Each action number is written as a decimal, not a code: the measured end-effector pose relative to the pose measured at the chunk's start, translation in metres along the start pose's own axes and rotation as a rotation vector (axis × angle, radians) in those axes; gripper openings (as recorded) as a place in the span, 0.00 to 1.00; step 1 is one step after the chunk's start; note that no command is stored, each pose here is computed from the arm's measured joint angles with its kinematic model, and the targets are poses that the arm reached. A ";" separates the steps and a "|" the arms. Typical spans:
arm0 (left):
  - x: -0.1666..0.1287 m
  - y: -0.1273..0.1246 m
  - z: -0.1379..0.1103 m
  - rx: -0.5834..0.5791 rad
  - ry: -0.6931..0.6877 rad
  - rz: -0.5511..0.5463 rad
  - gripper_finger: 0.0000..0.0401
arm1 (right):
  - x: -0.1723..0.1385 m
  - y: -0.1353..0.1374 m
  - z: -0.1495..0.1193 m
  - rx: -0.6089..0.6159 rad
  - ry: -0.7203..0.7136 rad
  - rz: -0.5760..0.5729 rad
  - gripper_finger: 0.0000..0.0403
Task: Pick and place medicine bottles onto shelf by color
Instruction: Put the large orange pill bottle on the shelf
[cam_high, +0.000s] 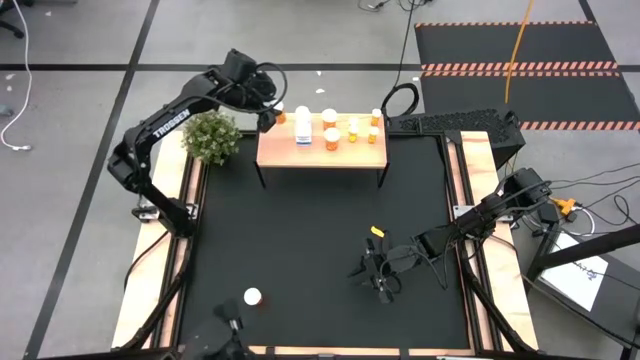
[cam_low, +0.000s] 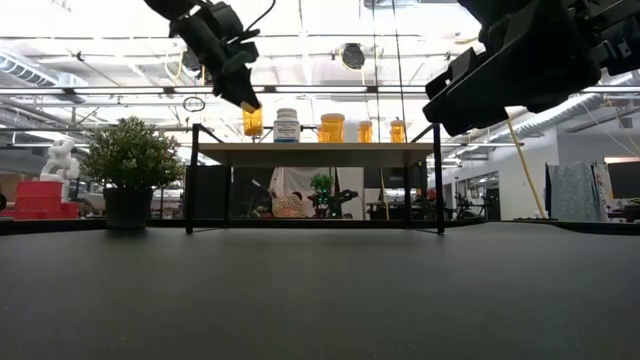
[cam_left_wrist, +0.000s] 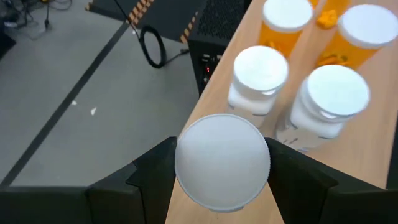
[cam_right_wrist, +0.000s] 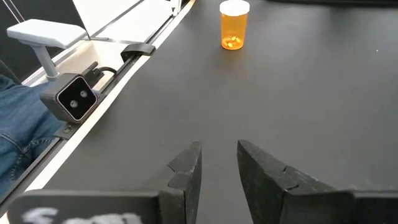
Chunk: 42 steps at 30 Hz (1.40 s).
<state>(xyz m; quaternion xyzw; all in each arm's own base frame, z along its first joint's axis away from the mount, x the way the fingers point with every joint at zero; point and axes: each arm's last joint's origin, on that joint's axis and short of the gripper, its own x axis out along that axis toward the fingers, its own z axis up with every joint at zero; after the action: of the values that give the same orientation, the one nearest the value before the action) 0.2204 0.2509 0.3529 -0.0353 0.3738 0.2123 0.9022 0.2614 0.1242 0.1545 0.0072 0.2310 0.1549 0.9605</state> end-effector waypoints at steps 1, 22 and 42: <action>0.002 0.001 -0.001 -0.009 0.005 0.003 0.57 | 0.000 0.000 0.000 -0.001 0.000 0.001 0.24; 0.023 0.005 -0.006 -0.064 0.082 0.039 0.57 | -0.001 0.003 0.000 0.027 -0.021 -0.062 0.24; 0.043 -0.001 -0.021 -0.047 0.076 0.051 0.57 | -0.001 0.003 0.001 0.020 -0.021 -0.062 0.24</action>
<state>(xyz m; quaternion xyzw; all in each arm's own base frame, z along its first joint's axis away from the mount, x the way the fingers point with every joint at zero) 0.2336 0.2609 0.3083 -0.0550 0.4036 0.2422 0.8806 0.2601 0.1272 0.1555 0.0111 0.2227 0.1225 0.9671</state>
